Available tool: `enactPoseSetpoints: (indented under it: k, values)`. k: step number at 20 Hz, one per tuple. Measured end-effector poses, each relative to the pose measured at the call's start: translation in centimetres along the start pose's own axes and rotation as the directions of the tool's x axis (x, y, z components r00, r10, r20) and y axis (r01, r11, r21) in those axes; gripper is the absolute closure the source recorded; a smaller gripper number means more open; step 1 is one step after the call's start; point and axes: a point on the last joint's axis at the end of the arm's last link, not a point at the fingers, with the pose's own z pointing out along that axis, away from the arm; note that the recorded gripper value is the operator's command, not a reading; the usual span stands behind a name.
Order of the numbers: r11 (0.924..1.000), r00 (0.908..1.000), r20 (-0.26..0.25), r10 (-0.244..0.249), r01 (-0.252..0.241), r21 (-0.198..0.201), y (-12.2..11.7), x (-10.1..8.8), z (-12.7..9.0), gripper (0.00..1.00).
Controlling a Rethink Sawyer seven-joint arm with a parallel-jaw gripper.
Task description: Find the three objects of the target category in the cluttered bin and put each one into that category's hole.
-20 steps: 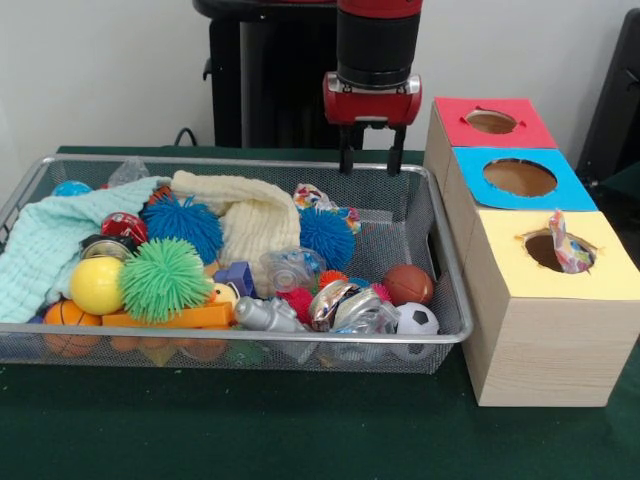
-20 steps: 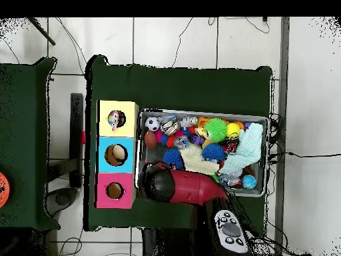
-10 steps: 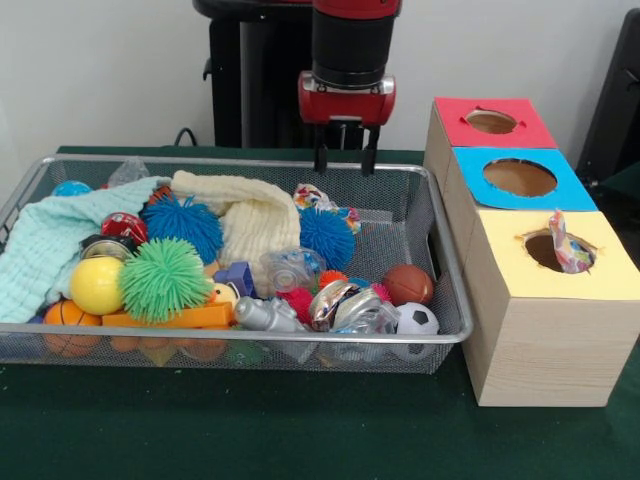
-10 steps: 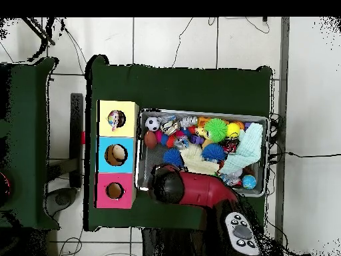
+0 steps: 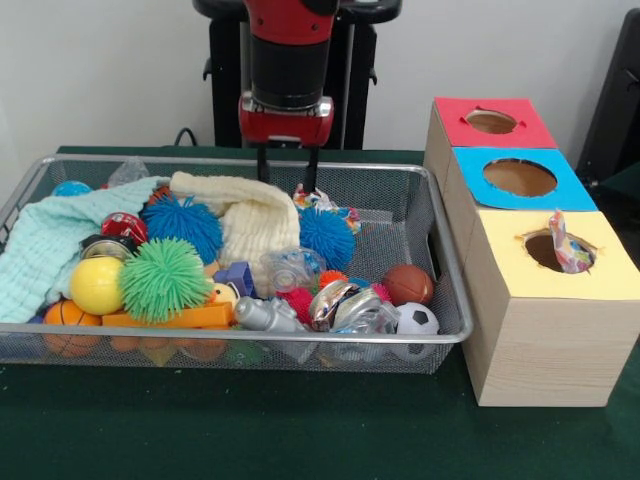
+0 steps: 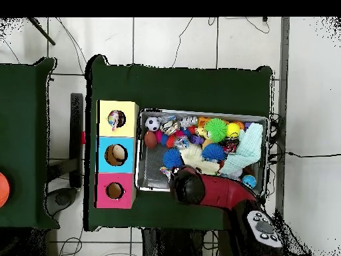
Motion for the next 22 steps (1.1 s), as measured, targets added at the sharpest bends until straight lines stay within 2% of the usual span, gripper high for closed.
enactPoseSetpoints:
  k: [4, 7, 13, 22]
  values:
    - [0.9999, 0.9996, 0.025, -0.014, 0.014, -0.005, -0.3, 0.6, 3.0, 0.00]
    - [0.9997, 0.9990, 0.039, -0.022, 0.022, -0.005, -0.4, 1.0, 4.1, 0.00]
    - [0.9997, 0.9984, 0.050, -0.026, 0.026, 0.004, -0.6, 0.9, 3.9, 0.00]
    - [0.9989, 0.9974, 0.054, -0.047, 0.047, 0.007, 0.4, 1.0, 3.0, 0.00]
